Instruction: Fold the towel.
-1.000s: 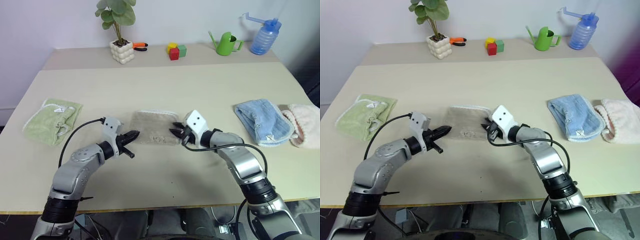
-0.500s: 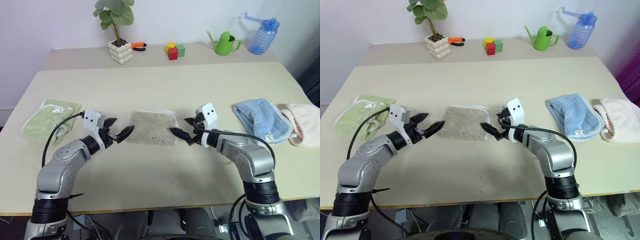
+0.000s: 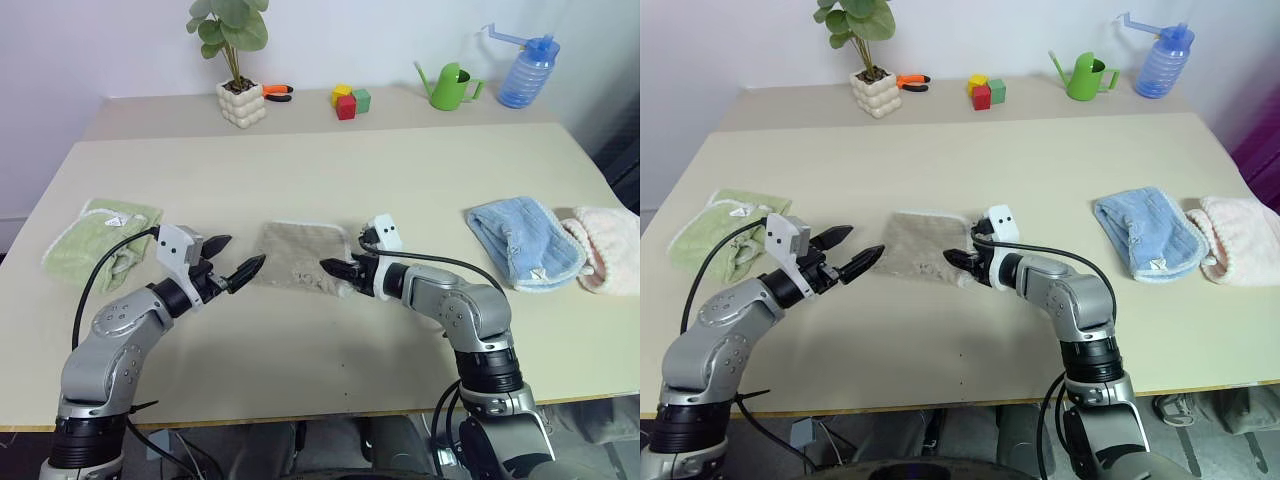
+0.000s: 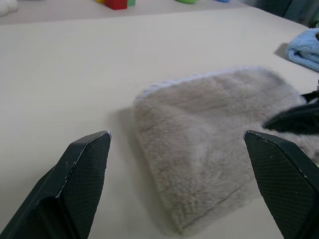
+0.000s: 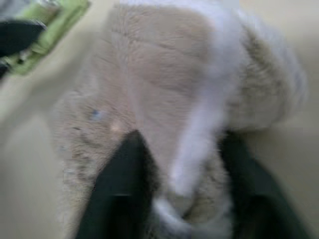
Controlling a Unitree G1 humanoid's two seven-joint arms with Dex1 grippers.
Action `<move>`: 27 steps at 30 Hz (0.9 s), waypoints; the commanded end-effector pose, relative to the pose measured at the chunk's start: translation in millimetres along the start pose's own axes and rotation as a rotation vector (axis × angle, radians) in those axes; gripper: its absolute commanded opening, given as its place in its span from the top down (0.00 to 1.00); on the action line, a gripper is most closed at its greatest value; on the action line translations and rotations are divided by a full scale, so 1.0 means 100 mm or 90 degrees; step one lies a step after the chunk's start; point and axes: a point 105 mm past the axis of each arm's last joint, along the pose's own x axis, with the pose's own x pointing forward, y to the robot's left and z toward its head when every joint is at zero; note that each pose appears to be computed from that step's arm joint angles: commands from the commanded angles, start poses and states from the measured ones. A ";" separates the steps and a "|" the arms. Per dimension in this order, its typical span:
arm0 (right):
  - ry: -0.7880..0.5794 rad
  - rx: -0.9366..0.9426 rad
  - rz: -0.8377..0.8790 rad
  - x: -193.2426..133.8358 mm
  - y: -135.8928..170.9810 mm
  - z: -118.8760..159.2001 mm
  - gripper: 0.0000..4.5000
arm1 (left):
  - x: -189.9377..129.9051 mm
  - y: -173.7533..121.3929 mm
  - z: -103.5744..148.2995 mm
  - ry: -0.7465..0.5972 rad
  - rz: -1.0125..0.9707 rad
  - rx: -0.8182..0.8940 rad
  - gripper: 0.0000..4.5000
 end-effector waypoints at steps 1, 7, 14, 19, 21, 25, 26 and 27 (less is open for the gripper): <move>-0.081 -0.020 0.000 -0.13 0.03 0.28 0.99 | 0.00 -0.09 0.06 -0.012 -0.015 0.023 0.02; -0.291 -0.085 -0.136 -0.64 -0.22 0.94 0.99 | 0.11 -0.15 0.02 -0.012 -0.036 0.010 0.02; -0.481 -0.014 -0.386 -1.73 -0.76 1.39 0.99 | 0.40 -0.25 0.04 -0.014 -0.105 0.006 0.02; -0.545 0.113 -0.538 -2.33 -1.02 1.14 0.99 | 0.53 -0.33 0.02 -0.011 -0.148 0.003 0.02; -0.518 0.176 -0.586 -2.43 -1.12 0.90 0.99 | 0.56 -0.35 0.01 -0.008 -0.161 0.002 0.02; -0.408 0.223 -0.620 -2.41 -1.17 0.51 0.99 | 0.60 -0.40 -0.02 -0.004 -0.178 0.000 0.02; -0.377 0.224 -0.630 -2.41 -1.17 0.41 0.99 | 0.61 -0.41 -0.02 -0.003 -0.180 0.000 0.02; -0.357 0.223 -0.642 -2.43 -1.18 0.35 0.99 | 0.61 -0.42 -0.03 -0.002 -0.182 -0.002 0.02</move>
